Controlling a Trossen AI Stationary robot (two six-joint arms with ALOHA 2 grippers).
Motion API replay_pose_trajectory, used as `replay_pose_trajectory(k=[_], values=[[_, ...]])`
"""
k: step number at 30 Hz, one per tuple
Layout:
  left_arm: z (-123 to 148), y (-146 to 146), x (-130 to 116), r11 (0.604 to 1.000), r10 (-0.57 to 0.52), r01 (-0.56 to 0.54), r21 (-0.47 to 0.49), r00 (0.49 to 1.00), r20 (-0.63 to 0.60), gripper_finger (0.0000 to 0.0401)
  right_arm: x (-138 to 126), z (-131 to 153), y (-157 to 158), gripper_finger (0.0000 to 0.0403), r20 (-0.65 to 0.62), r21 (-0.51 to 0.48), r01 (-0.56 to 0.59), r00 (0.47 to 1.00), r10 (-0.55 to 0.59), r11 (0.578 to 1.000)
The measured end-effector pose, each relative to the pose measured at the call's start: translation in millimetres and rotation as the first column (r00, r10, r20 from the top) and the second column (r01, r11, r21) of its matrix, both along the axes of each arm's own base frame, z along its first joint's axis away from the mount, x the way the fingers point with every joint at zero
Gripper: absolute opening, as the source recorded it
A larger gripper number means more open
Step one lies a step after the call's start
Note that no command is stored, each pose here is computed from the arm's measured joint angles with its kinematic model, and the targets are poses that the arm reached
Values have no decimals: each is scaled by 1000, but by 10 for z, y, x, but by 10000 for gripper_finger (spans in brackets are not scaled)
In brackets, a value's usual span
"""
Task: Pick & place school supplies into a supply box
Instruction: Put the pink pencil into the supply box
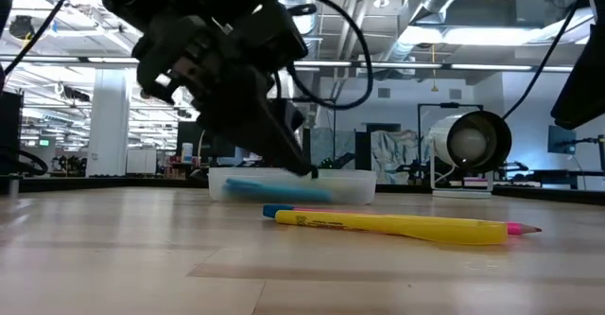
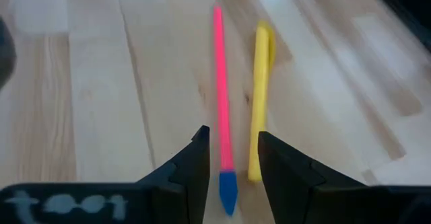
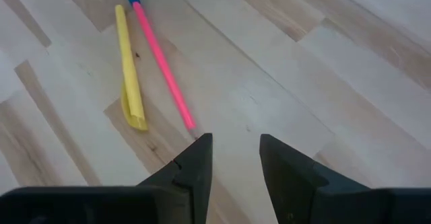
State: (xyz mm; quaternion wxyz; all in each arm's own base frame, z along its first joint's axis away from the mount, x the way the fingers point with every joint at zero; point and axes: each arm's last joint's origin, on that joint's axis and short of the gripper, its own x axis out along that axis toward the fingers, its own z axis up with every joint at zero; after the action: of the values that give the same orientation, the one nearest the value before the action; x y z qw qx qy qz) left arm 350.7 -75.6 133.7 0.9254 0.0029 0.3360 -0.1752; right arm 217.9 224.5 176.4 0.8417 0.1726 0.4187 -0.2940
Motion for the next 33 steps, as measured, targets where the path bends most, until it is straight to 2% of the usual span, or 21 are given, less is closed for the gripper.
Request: replay_pose_trajectory(k=[10,16,33], values=[[-204,-43,-15,999,-22,24,26,997,-69,114,-12,-21,-16,118,-7,-11,0,1000,0,1000],[-215,-30,-18,996,32,-27,90,998,-61,114,-15,-21,-18,118,-9,-14,0,1000,0,1000],[-243,-30,-46,994,46,-36,107,994,-97,114,-9,-20,-22,118,-8,-13,3,1000,-3,1000]])
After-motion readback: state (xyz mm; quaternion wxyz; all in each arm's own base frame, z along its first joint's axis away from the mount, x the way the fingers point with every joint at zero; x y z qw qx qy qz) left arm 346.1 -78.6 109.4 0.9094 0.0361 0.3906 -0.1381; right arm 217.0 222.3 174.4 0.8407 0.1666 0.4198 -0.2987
